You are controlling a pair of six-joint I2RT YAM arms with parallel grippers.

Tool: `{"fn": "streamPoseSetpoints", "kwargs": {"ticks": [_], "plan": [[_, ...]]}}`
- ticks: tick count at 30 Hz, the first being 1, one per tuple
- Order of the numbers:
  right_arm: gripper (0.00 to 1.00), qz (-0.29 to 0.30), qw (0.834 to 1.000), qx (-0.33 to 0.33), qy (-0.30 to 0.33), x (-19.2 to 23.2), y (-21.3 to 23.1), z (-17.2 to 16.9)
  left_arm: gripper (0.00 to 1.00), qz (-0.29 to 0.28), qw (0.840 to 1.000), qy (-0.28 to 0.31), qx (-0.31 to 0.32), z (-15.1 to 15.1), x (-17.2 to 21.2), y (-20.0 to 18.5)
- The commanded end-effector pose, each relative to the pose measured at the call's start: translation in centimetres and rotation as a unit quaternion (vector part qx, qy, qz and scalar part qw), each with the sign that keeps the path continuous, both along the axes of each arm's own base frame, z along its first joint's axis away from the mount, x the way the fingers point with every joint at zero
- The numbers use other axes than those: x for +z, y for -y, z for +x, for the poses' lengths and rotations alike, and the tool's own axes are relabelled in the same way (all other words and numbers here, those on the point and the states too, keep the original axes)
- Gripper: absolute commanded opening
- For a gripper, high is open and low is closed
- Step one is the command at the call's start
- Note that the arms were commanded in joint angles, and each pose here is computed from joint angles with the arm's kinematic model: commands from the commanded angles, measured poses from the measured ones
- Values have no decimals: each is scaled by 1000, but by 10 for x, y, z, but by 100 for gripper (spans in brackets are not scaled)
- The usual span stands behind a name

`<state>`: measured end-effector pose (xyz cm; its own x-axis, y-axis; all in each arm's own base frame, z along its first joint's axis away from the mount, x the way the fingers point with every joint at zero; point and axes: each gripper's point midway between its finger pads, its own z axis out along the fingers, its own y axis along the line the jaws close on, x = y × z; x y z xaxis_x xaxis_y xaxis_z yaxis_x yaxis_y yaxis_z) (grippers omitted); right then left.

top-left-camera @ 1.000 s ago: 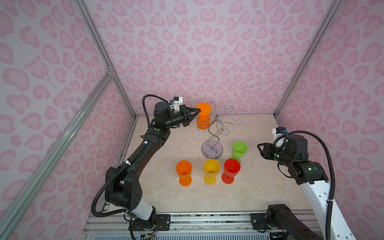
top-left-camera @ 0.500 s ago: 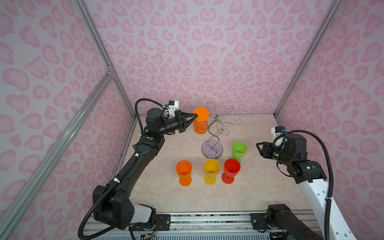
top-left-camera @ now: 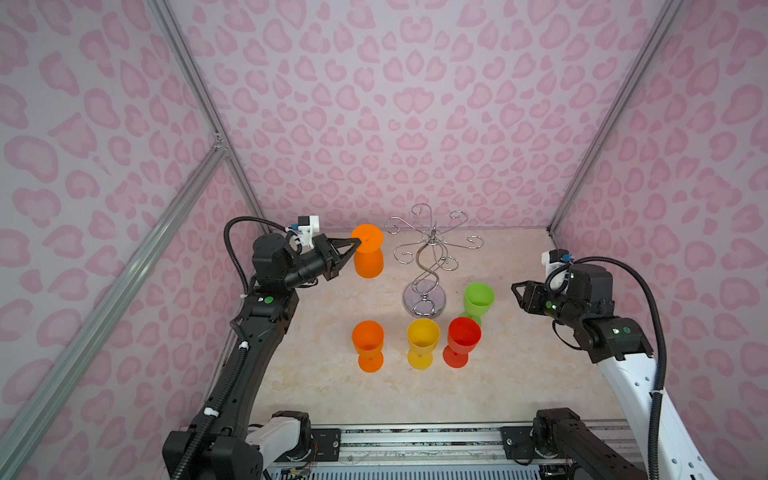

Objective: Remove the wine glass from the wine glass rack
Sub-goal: 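Lift the orange glass off the rack hook with the left gripper, then grasp the orange glass bowl with the right gripper while the left gripper holds it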

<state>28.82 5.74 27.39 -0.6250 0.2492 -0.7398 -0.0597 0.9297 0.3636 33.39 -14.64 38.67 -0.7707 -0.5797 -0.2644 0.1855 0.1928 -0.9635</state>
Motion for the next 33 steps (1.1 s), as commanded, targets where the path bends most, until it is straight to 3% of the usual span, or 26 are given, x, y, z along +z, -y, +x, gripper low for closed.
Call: {"fn": "streamPoseSetpoints", "kwargs": {"ticks": [1,6,13,17,22,26,33], "plan": [[48,9,1000,6,13,9,-4,5,2,9,1000,11,3,-12,5,-16],[47,19,999,8,37,26,-5,4,2,12,997,58,47,-25,41,-49],[46,88,986,45,132,79,-25,-2,2,-18,985,161,59,-49,122,-48],[46,156,966,75,190,110,-40,-3,2,-63,968,243,16,-75,179,-32],[46,232,932,114,252,146,-54,-6,2,-142,947,286,-45,-93,216,-11],[46,272,904,148,295,170,-66,-13,2,-200,933,283,-98,-93,221,14],[47,305,876,185,324,190,-84,-21,2,-283,904,253,-197,-93,217,75]]}}
